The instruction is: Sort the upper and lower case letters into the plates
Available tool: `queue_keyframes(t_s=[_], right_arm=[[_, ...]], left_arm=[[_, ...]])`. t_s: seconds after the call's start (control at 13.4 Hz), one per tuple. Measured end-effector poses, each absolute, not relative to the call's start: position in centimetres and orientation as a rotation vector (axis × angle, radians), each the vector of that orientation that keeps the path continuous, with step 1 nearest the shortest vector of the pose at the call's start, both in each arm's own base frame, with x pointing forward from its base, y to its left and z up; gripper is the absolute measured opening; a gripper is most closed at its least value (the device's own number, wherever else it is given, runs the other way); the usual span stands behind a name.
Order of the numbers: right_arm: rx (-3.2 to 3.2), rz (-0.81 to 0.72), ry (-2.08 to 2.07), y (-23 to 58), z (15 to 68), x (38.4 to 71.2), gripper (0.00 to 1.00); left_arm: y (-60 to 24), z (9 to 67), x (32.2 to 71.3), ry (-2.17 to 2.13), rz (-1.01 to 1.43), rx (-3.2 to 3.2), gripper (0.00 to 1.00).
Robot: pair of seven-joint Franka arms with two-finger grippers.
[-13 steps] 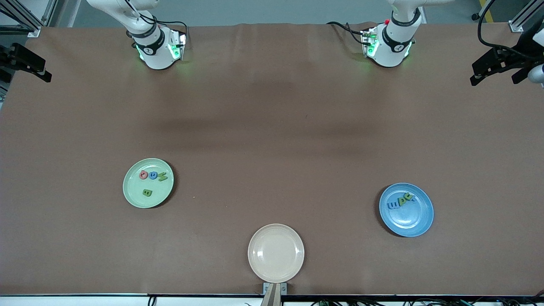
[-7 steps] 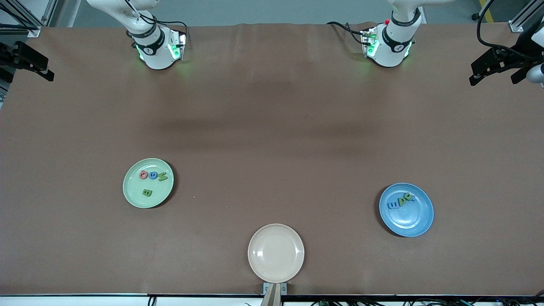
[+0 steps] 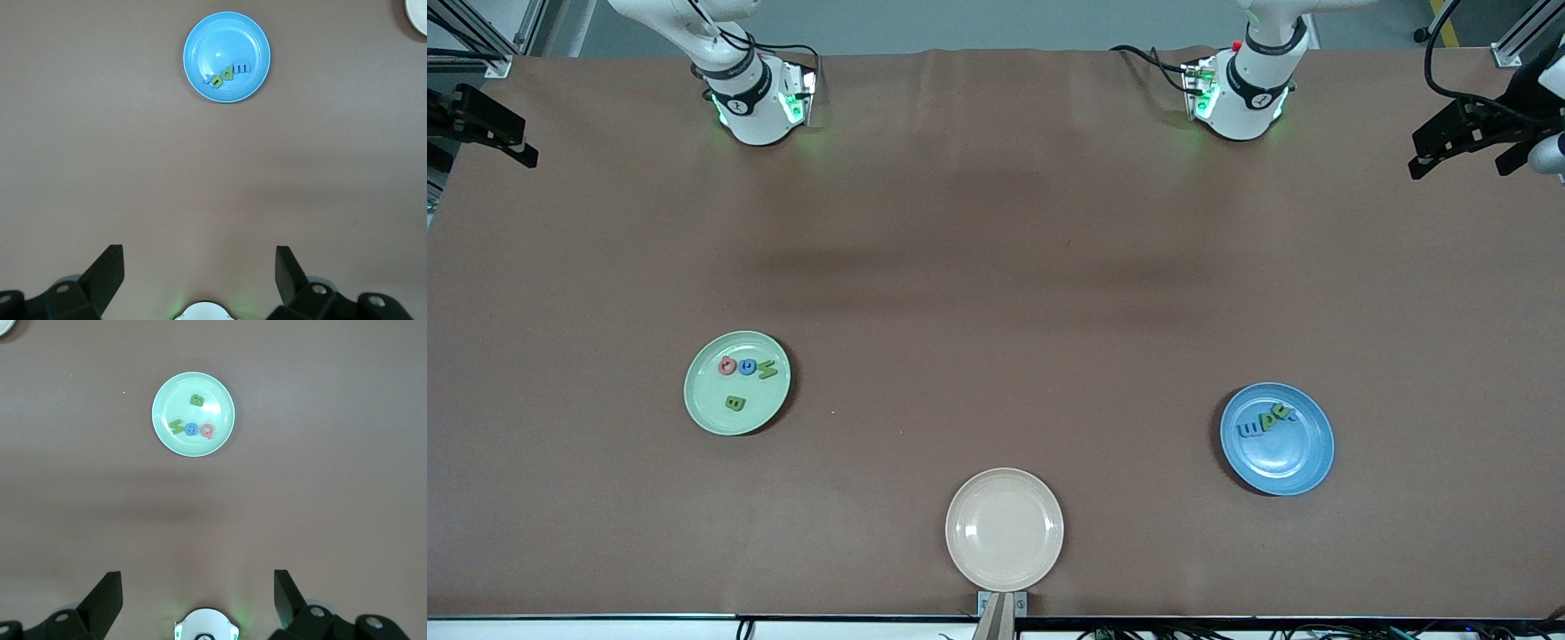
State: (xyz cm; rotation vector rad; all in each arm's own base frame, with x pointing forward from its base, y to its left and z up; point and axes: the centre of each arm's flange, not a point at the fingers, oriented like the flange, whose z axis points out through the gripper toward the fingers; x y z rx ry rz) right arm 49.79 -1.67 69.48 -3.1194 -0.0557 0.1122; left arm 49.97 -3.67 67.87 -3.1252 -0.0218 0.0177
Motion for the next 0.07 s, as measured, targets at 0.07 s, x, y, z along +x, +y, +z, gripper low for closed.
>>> queue_keyframes(t_s=[0.07], right_arm=[[-3.119, 0.113, -0.054, -1.66, 69.48, 49.79, 1.00]], left_arm=[[-3.69, 67.87, 49.97, -0.021, 0.018, -3.125, 1.00]])
